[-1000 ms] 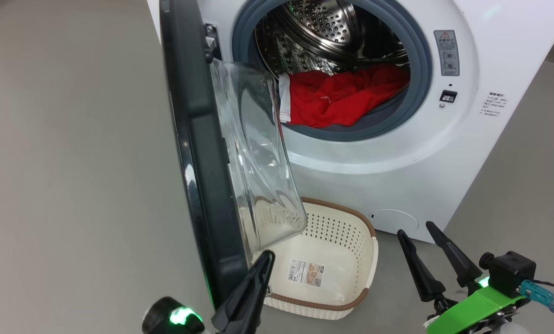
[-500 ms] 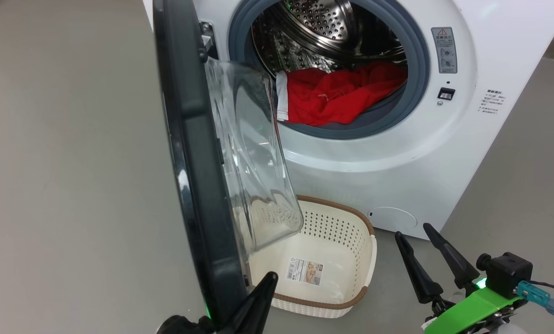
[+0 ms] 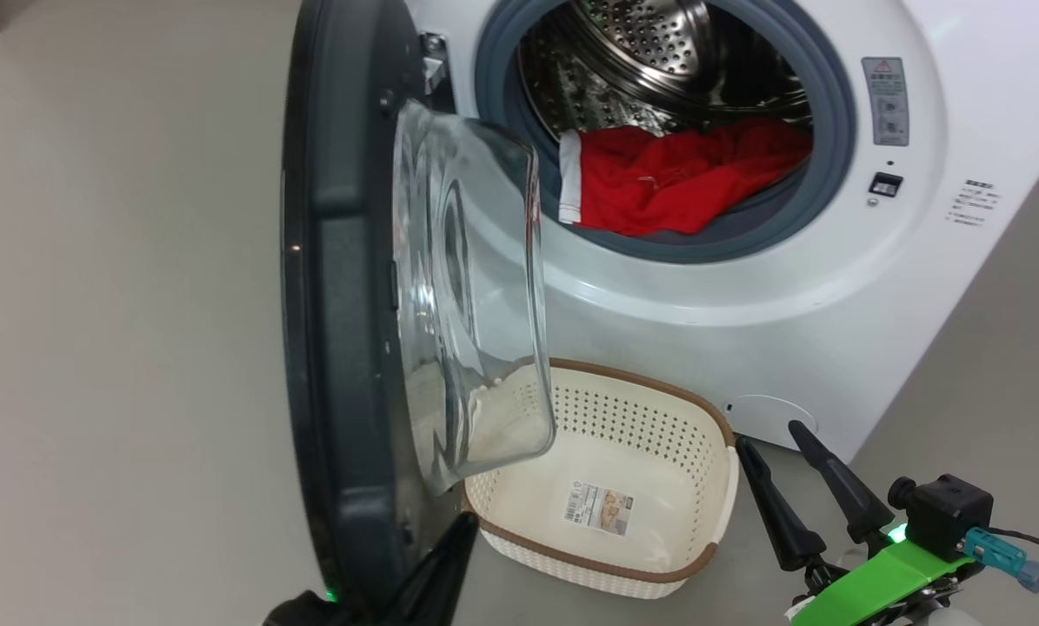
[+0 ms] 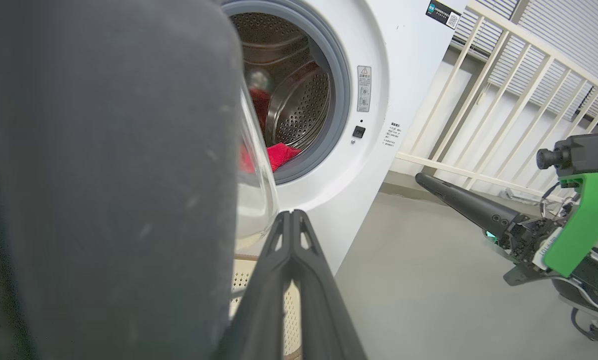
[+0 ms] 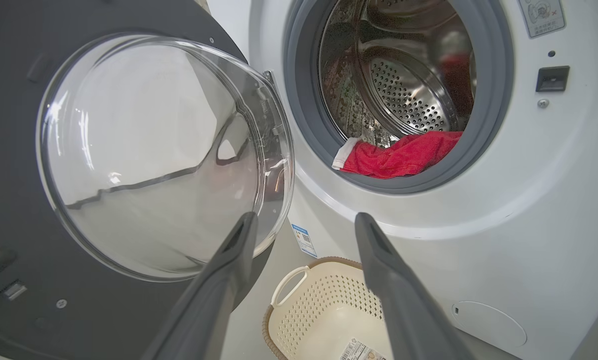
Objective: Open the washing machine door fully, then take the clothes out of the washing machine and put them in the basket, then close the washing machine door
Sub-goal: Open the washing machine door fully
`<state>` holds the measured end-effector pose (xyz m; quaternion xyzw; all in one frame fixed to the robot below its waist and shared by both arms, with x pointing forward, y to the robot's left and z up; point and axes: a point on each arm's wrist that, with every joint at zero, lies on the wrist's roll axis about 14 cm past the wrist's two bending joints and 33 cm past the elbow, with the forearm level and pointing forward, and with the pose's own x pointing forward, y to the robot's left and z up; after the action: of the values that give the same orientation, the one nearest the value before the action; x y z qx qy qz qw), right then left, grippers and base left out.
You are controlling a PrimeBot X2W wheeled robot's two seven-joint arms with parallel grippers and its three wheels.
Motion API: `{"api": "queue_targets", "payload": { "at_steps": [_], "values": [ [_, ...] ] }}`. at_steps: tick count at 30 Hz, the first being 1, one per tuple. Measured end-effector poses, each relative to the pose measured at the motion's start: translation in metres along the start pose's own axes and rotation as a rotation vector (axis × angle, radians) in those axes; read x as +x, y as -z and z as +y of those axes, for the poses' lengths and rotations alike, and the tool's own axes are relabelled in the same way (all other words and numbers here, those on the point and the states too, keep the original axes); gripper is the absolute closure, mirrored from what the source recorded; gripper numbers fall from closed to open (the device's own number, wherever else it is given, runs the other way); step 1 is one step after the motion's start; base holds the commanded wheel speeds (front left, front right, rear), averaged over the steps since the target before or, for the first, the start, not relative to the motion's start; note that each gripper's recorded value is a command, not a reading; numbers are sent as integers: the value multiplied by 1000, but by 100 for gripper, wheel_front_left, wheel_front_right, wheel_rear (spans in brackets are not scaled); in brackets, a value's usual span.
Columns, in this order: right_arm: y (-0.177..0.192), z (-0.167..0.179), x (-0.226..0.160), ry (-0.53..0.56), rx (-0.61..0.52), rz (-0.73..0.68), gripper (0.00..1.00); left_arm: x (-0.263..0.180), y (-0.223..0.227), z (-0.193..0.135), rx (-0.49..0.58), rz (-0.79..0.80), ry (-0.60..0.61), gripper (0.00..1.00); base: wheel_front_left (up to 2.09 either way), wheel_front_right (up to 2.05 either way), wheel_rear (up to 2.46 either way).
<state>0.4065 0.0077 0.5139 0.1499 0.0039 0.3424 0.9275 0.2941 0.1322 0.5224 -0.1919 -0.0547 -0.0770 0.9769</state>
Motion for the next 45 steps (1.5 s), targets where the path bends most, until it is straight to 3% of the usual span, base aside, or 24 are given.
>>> {"api": "queue_targets", "payload": {
  "at_steps": [13, 45],
  "values": [
    [8, 20, 16, -61, 21, 16, 0, -24, -26, 70, 83, -35, -241, 100, 0, 0, 0],
    [19, 13, 30, -59, 59, 27, 0, -59, -70, 225, 243, 97, -619, 100, 0, 0, 0]
  ]
}}
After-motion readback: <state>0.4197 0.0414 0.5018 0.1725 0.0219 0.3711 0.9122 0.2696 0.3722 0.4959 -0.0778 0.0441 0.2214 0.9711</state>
